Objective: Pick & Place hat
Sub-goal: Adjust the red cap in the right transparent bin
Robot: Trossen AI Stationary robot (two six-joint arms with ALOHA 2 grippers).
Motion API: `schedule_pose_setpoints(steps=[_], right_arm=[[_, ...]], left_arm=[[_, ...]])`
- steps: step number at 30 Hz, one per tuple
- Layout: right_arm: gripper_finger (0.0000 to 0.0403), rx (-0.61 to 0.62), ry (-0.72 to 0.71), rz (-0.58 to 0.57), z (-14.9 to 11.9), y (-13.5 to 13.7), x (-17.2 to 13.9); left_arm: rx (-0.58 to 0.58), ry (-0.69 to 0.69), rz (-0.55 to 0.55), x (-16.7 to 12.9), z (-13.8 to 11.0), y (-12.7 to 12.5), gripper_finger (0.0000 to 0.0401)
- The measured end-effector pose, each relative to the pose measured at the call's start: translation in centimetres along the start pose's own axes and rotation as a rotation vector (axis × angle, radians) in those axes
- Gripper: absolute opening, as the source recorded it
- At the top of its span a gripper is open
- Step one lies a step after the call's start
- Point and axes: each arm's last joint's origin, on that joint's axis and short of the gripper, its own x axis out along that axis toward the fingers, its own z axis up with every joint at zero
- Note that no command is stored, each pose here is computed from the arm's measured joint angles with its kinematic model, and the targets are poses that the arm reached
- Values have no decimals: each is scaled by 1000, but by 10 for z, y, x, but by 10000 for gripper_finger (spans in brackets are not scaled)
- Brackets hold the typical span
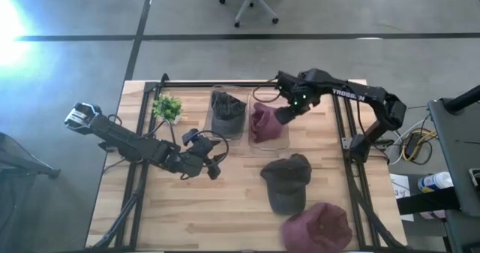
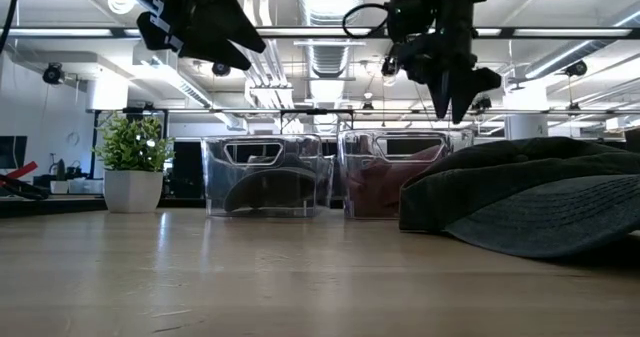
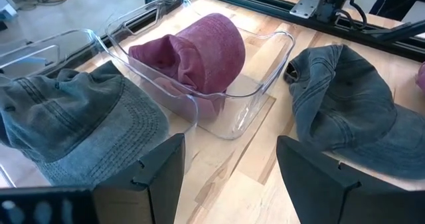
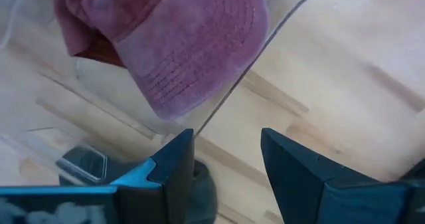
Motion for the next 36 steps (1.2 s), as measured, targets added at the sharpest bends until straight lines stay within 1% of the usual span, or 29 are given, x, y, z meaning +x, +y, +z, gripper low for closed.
schedule_pose_setpoints(steps=[3, 6, 11, 12, 14, 18, 23, 30, 33, 36], right_arm=[[173, 37, -27, 25, -11, 6, 14], [184, 102, -80, 75, -25, 8, 25], [206, 301, -301, 238, -38, 7, 26], [209, 336, -319, 257, -40, 5, 27], [212, 392, -322, 247, -46, 0, 32], [211, 429, -298, 233, -54, -3, 42], [210, 449, -341, 280, -47, 3, 49], [206, 480, -309, 228, -40, 8, 67], [183, 480, -313, 230, -37, 11, 73], [143, 481, -357, 252, -32, 15, 72]], left_arm=[[23, 2, 2, 0, 0, 0, 231], [35, 7, 5, 0, -1, 1, 231], [47, 16, 11, 0, -2, 1, 231], [48, 16, 11, 0, -2, 1, 231], [52, 16, 11, 0, -2, 1, 231], [69, 16, 11, 0, -2, 1, 231], [73, 16, 12, 0, -2, 2, 231], [70, 16, 16, 1, -1, 2, 231], [66, 19, 12, 1, -1, 2, 231], [53, 18, 13, 1, -1, 3, 231]])
